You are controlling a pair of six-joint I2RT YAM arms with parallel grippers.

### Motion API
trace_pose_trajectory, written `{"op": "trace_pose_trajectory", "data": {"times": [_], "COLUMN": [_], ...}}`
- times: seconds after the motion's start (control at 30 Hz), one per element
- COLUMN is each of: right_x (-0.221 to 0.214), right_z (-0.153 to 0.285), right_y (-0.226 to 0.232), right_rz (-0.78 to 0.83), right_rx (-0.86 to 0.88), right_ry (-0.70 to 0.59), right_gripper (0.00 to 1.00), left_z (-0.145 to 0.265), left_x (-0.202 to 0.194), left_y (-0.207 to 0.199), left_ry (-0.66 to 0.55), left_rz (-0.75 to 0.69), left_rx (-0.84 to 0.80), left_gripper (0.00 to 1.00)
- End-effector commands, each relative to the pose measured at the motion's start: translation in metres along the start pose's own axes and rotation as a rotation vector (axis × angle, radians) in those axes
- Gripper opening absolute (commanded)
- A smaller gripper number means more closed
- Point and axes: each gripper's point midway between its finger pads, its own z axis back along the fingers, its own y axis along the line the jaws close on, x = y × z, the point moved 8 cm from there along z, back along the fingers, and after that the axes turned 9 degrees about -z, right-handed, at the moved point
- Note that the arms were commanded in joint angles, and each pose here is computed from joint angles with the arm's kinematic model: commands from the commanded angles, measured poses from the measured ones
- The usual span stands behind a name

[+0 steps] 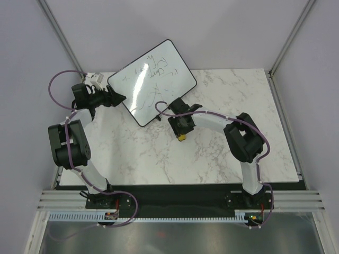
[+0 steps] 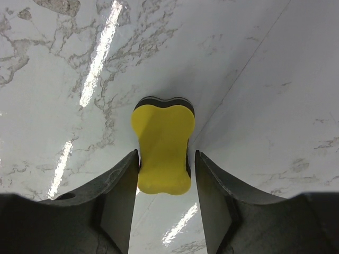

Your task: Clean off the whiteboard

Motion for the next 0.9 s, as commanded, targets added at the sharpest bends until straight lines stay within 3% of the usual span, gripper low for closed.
{"op": "trace_pose_trajectory", "data": {"times": [0.0,0.17,0.37,0.4,0.47,0.63,0.77,0.87], "right_x": [0.014,0.016,0.021,0.021,0.024,0.040,0.084,0.124], "right_z": [0.003,0.004,0.014,0.015,0.016,0.024,0.054,0.063], "right_y": [0.005,0.006,0.005,0.005,0.004,0.005,0.008,0.010], "right_rz": [-0.018,-0.025,-0.024,-0.022,-0.009,0.048,0.098,0.121], "right_rx": [0.023,0.024,0.018,0.018,0.013,0.003,0.036,0.043], "right_ry": [-0.040,-0.049,-0.083,-0.085,-0.093,-0.149,-0.358,-0.501], "right_gripper": [0.54,0.35,0.25,0.12,0.00,0.00,0.00,0.00], "left_z": [-0.002,-0.003,-0.004,-0.004,-0.004,-0.008,-0.011,-0.013], "left_x": [0.011,0.009,0.011,0.011,0.010,0.007,0.005,0.005], "left_y": [0.002,0.004,0.004,0.004,0.005,0.008,0.011,0.013], "left_ry": [-0.033,-0.029,-0.032,-0.032,-0.030,-0.027,-0.024,-0.024], "left_rz": [-0.043,-0.037,-0.043,-0.043,-0.041,-0.025,-0.020,-0.007], "left_rx": [-0.004,-0.002,0.002,0.000,0.002,-0.003,0.003,-0.008], "left_gripper": [0.73,0.72,0.72,0.71,0.71,0.70,0.64,0.53]}}
